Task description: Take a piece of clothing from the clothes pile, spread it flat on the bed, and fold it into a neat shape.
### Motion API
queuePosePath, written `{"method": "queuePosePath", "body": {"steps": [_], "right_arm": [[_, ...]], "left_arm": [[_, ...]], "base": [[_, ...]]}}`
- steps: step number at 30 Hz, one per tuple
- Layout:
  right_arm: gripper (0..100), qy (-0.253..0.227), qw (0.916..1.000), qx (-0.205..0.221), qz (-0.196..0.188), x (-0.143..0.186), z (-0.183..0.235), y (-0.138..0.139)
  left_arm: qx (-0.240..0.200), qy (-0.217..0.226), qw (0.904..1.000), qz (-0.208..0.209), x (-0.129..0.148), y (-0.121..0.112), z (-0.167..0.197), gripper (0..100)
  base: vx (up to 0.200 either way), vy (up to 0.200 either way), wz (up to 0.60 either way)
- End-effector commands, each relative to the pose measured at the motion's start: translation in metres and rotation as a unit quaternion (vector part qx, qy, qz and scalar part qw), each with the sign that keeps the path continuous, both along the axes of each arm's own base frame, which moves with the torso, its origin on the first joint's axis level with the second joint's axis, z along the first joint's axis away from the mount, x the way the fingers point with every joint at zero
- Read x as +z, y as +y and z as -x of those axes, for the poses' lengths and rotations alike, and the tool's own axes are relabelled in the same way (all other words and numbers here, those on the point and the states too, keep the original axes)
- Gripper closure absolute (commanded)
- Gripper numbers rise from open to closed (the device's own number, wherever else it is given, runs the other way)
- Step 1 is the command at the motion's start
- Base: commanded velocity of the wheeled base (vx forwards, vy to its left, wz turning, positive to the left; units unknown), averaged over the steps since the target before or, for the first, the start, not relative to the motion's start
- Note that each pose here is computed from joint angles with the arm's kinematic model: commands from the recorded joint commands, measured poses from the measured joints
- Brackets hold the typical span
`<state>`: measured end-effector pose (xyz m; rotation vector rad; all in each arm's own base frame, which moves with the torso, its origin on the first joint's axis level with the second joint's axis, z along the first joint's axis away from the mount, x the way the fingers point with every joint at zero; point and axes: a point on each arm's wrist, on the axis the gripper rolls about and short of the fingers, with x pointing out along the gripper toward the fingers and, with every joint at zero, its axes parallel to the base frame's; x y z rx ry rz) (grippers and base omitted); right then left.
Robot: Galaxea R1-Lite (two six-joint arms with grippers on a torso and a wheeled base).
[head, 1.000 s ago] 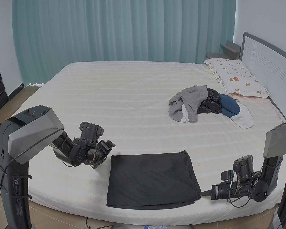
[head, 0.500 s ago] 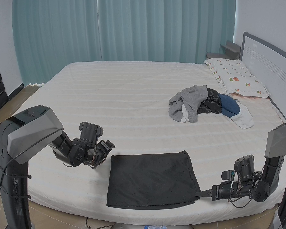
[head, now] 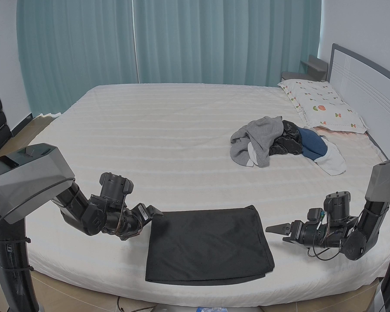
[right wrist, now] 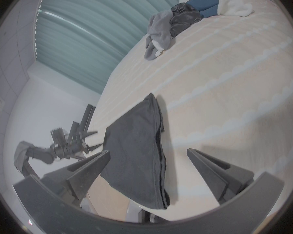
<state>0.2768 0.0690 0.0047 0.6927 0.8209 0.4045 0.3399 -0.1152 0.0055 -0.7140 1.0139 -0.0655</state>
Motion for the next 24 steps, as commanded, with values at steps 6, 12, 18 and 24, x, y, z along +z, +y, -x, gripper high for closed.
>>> {"method": "queuePosePath", "body": {"steps": [6, 12, 18, 24], "right_arm": [[0, -0.003, 0.9997, -0.017, -0.016, 0.0, -0.013, -0.003], [0, 0.005, 0.9997, -0.017, -0.017, -0.008, -0.018, -0.002], [0, 0.005, 0.9994, -0.023, -0.025, -0.008, -0.023, -0.002], [0, 0.006, 0.9991, -0.028, -0.031, -0.006, -0.024, -0.002]], "left_arm": [[-0.091, -0.048, 0.9946, -0.015, -0.014, 0.001, 0.029, 0], [-0.117, -0.075, 0.99, -0.025, -0.031, -0.007, 0.031, 0], [-0.132, -0.077, 0.9878, -0.03, -0.032, -0.012, 0.034, 0], [-0.132, -0.078, 0.9878, -0.03, -0.032, -0.013, 0.033, 0]], "base": [[0.0, 0.0, 0.0], [0.0, 0.0, 0.0], [0.0, 0.0, 0.0], [0.0, 0.0, 0.0]]}}
